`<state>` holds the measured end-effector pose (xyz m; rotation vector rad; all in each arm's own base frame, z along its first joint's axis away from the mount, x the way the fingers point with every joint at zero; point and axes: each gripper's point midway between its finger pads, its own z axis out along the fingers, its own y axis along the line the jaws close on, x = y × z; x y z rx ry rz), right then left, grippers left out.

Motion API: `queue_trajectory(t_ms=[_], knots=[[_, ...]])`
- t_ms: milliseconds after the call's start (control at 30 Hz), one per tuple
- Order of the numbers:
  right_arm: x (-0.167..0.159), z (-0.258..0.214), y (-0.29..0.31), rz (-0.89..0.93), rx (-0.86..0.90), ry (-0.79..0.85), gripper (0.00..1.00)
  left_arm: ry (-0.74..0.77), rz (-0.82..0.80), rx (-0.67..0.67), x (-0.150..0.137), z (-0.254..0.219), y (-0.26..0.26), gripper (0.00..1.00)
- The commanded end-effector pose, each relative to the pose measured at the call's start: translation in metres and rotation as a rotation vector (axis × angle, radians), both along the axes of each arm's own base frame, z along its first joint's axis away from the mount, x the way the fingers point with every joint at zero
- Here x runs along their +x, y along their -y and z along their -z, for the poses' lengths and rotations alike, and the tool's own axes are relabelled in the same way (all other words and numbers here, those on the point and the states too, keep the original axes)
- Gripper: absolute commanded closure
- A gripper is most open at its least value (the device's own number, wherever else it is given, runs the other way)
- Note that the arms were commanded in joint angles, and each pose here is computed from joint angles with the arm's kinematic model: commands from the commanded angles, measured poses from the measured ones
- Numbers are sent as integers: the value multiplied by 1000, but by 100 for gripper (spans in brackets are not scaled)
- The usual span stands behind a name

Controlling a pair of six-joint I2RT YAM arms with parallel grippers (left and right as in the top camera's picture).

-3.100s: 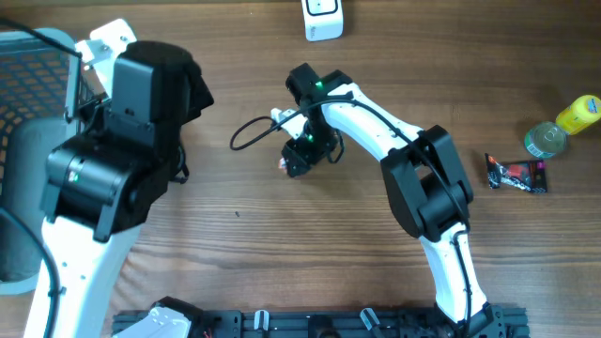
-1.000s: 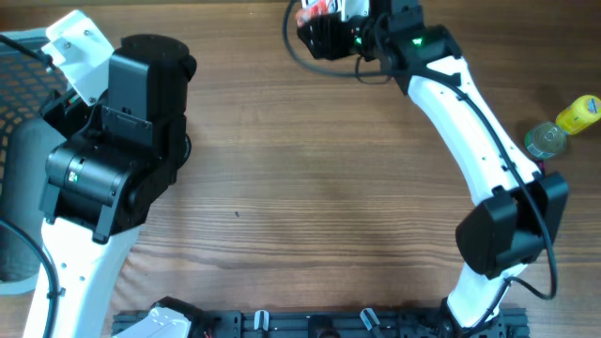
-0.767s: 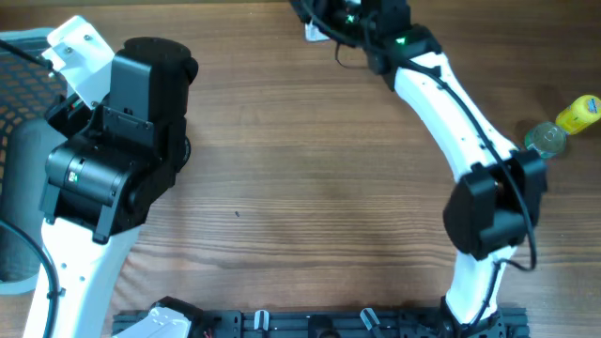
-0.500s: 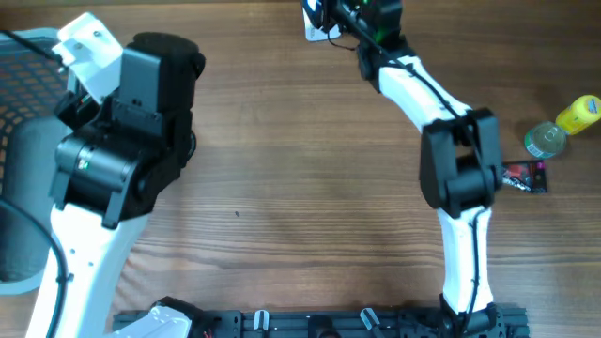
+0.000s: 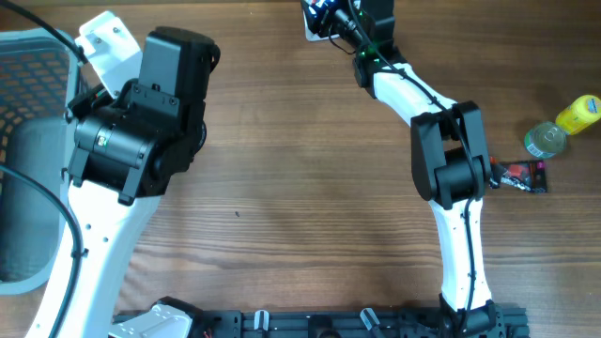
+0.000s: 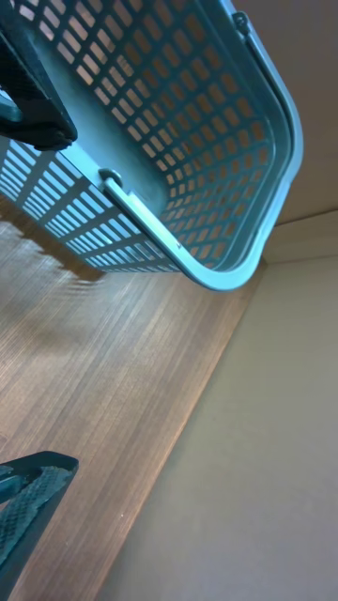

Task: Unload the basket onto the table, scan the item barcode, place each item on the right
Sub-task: 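Open the right gripper, releasing the tissue pack beside the scanner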

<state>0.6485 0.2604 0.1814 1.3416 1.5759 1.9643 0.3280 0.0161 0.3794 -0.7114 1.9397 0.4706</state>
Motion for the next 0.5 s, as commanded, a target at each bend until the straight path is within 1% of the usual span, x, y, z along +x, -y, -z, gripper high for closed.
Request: queue_trajectory(t_ms=[0, 67, 267, 400, 467], knots=[[13, -5, 16, 104, -2, -37, 34, 16, -38, -40, -2, 6, -2, 0], [15, 0, 18, 122, -7, -48, 34, 14, -38, -39, -2, 6, -2, 0], [17, -5, 13, 217, -5, -27, 23, 21, -57, -60, -5, 8, -3, 0], [13, 2, -1, 219, -9, -29, 16, 13, -60, -58, -6, 10, -3, 0], [11, 4, -9, 164, -11, -5, 19, 6, -61, -54, -7, 10, -4, 0]])
